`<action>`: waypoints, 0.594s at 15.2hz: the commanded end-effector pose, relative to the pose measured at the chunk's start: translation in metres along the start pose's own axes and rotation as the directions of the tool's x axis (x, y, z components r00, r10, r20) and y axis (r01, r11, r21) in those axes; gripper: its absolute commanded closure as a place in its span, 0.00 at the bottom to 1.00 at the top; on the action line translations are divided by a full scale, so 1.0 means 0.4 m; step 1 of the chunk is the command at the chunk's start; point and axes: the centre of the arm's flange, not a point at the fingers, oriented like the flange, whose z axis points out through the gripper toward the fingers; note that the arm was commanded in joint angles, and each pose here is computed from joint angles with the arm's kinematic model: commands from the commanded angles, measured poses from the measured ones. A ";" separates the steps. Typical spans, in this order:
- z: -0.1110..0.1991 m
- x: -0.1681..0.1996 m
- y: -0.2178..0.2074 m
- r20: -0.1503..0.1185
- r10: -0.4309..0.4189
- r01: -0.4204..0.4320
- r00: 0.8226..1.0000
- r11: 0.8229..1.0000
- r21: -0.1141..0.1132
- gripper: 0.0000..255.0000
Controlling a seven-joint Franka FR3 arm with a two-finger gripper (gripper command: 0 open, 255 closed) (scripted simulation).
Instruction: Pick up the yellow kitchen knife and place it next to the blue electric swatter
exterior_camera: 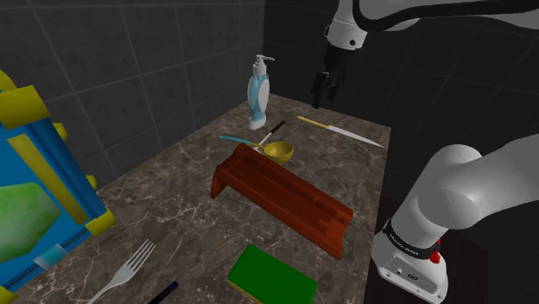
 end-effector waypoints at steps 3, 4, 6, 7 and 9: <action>0.071 0.038 0.104 0.026 -0.046 0.046 0.999 0.999 0.000 0.00; 0.089 0.049 0.131 0.033 -0.057 0.057 0.998 0.998 0.001 0.00; 0.125 0.072 0.183 0.046 -0.078 0.079 0.996 0.997 0.001 0.00; 0.143 0.084 0.209 0.052 -0.089 0.089 0.995 0.996 0.002 0.00; 0.179 0.108 0.261 0.065 -0.111 0.111 0.992 0.994 0.003 0.00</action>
